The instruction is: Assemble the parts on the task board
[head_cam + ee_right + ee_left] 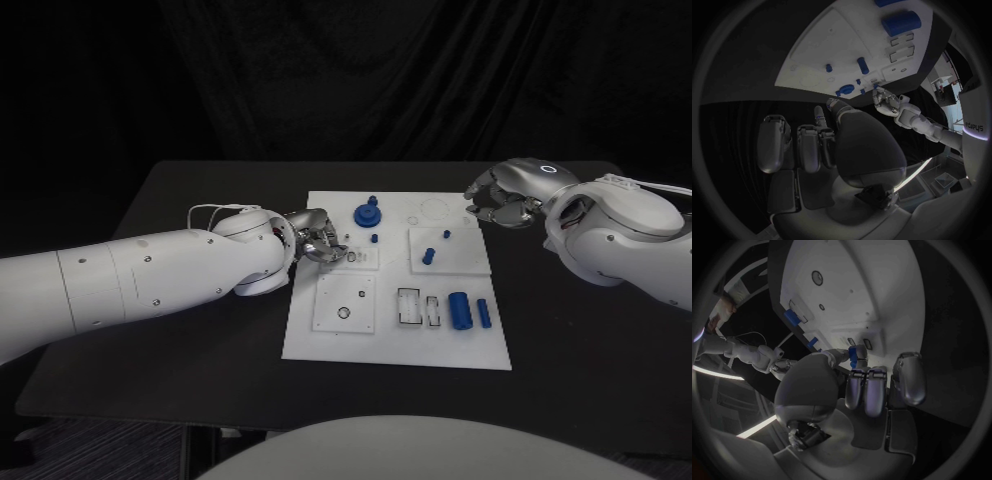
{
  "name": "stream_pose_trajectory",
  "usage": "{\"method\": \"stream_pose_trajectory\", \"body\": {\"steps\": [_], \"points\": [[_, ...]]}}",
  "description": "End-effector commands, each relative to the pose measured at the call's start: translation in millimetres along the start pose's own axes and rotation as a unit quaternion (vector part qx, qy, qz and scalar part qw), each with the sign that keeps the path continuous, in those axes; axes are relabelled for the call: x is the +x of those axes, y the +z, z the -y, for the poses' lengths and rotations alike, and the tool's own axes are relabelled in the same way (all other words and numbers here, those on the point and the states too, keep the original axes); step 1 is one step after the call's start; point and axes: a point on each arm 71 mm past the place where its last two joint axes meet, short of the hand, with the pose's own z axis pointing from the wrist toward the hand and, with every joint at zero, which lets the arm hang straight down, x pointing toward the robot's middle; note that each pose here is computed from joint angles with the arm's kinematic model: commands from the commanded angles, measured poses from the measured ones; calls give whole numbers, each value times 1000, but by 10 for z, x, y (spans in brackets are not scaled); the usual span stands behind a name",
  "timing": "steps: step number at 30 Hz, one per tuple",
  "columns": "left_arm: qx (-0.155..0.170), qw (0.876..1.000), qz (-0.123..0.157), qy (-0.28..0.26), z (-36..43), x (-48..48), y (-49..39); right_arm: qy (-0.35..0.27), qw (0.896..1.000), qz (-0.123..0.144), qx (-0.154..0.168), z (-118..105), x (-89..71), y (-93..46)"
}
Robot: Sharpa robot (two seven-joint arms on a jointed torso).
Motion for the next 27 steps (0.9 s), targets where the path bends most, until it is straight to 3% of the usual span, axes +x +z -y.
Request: {"method": "stream_pose_trajectory", "body": {"steps": [1, 12, 27], "points": [[1, 998, -56, -40, 19, -15, -12, 2, 1000, -5, 13, 26, 14, -7], [-17, 994, -106, -23, 93, -184, 20, 3, 1000, -3, 12, 17, 12, 3], [-38, 990, -136, 1, 199, -186, 162, 4, 1000, 2, 13, 14, 4, 6]]}}
